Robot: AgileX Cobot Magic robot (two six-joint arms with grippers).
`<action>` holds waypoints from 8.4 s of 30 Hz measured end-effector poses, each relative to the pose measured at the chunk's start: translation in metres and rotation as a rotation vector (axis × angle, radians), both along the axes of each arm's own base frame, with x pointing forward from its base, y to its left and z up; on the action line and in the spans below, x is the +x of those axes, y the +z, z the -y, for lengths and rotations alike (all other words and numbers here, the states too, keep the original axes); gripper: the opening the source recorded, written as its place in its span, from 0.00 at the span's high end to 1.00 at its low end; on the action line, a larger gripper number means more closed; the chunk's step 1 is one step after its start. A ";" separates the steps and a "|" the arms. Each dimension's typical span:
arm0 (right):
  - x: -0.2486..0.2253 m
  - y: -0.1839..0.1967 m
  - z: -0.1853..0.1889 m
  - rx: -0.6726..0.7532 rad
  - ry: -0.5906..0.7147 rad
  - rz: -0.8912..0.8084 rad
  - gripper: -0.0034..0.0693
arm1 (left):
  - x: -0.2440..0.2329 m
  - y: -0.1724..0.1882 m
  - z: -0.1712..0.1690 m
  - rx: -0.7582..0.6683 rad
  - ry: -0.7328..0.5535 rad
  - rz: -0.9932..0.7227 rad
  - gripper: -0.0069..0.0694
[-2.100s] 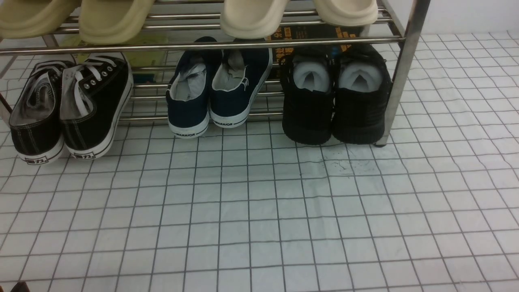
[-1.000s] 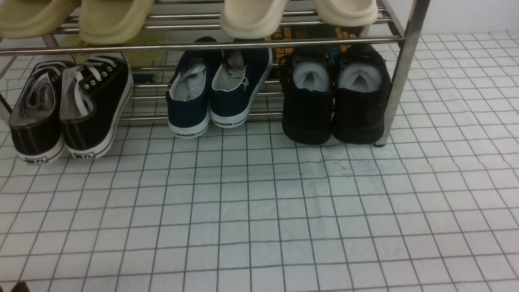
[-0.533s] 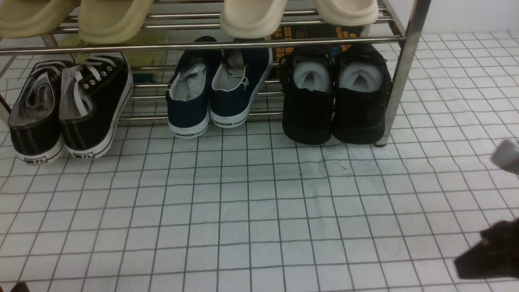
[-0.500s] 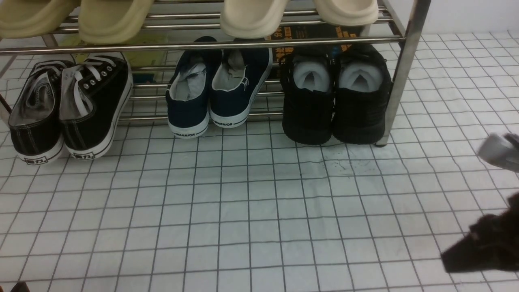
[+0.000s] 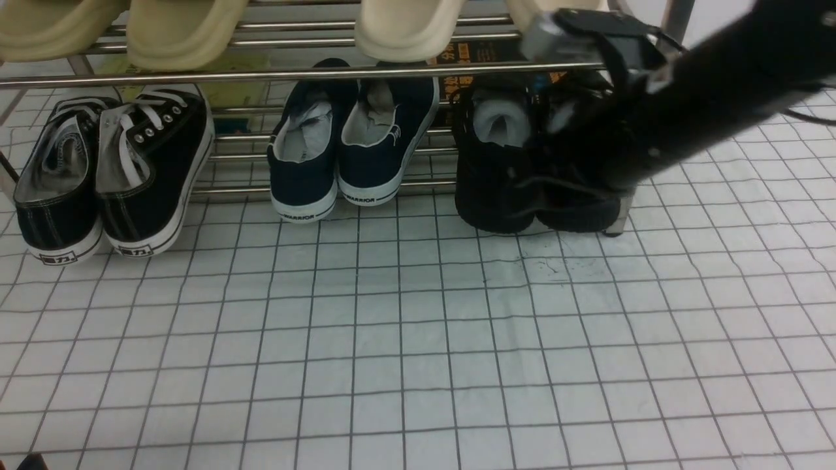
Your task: Take the shoes off the shelf with your hand from the white checkered tablecloth.
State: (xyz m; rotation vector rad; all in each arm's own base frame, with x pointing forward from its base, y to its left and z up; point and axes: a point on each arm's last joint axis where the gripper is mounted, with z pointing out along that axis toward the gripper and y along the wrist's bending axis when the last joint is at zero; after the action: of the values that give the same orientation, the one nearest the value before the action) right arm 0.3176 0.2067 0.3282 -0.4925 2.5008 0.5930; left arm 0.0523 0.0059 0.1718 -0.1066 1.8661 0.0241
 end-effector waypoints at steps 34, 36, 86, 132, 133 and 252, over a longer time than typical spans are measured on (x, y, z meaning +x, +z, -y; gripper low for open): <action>0.084 -0.063 -0.066 -0.387 -0.129 0.183 0.89 | 0.000 0.000 0.000 0.001 0.000 0.000 0.60; 0.075 -0.058 -0.069 -0.378 -0.105 0.141 0.95 | 0.000 0.000 0.000 0.001 0.000 0.000 0.60; -0.058 -0.078 -0.106 -0.648 0.099 0.012 0.77 | 0.000 0.000 0.000 0.001 0.000 0.000 0.60; 0.096 -0.073 -0.013 -0.497 -0.217 0.120 0.81 | 0.000 0.000 0.000 0.001 0.000 0.000 0.60; 0.092 -0.069 -0.013 -0.502 -0.216 0.099 0.90 | 0.000 0.000 0.000 0.001 0.000 0.000 0.60; -0.232 -0.036 0.131 0.209 0.017 0.605 0.97 | 0.000 0.000 0.000 0.001 0.000 -0.001 0.60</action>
State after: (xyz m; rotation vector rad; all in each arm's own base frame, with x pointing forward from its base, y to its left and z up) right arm 0.0857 0.0757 0.2919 -0.5203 1.8446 0.5961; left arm 0.0523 0.0059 0.1717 -0.1063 1.8670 0.0250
